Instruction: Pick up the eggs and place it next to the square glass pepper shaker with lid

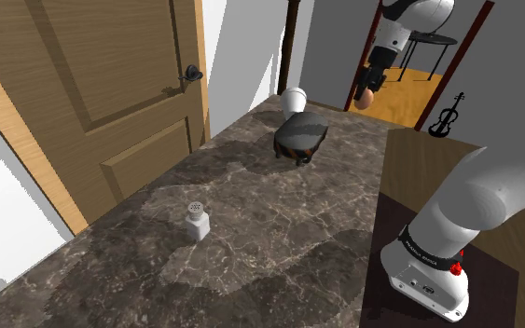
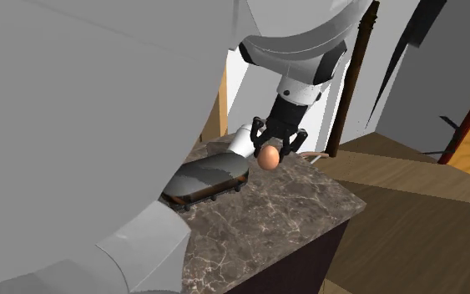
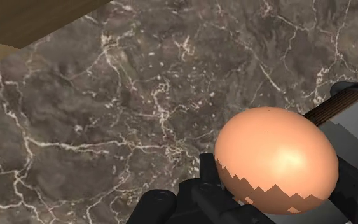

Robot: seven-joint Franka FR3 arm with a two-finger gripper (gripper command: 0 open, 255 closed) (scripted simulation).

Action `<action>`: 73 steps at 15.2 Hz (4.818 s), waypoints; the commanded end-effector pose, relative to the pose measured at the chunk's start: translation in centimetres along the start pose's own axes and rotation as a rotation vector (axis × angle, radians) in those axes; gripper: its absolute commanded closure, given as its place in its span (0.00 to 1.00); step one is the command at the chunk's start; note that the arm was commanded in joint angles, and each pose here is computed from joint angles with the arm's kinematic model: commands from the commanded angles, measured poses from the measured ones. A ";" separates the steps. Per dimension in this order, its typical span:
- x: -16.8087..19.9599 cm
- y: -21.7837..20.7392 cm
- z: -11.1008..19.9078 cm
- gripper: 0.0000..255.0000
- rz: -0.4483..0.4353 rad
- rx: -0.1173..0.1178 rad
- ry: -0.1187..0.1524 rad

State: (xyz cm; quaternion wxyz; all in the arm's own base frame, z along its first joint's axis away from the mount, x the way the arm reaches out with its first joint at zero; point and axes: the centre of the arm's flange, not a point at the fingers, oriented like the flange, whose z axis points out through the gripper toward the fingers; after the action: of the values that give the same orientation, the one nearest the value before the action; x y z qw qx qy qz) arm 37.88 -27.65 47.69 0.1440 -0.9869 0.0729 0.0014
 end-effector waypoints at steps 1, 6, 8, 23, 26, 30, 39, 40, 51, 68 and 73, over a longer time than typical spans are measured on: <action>0.0 -0.3 -1.0 1.00 0.000 0.000 0.000; -1.5 -5.2 0.3 1.00 0.000 0.000 0.000; -2.3 -7.6 1.0 1.00 0.000 0.000 0.000; -8.0 -25.8 6.5 1.00 0.000 0.000 0.000; -9.1 -29.4 7.6 1.00 0.000 0.000 0.000; -10.6 -34.3 9.1 1.00 0.000 0.000 0.000; -14.0 -45.2 12.4 1.00 0.000 0.000 0.000; -14.4 -46.4 12.8 1.00 0.000 0.000 0.000; -17.3 -55.5 17.2 1.00 0.000 0.000 0.000; -17.1 -53.0 25.8 1.00 0.000 0.000 0.000; -17.1 -52.2 28.3 1.00 0.000 0.000 0.000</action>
State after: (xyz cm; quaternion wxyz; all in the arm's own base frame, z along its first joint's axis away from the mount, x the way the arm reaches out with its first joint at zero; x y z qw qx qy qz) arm 29.00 32.34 36.19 0.1437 -0.9869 0.0729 0.0020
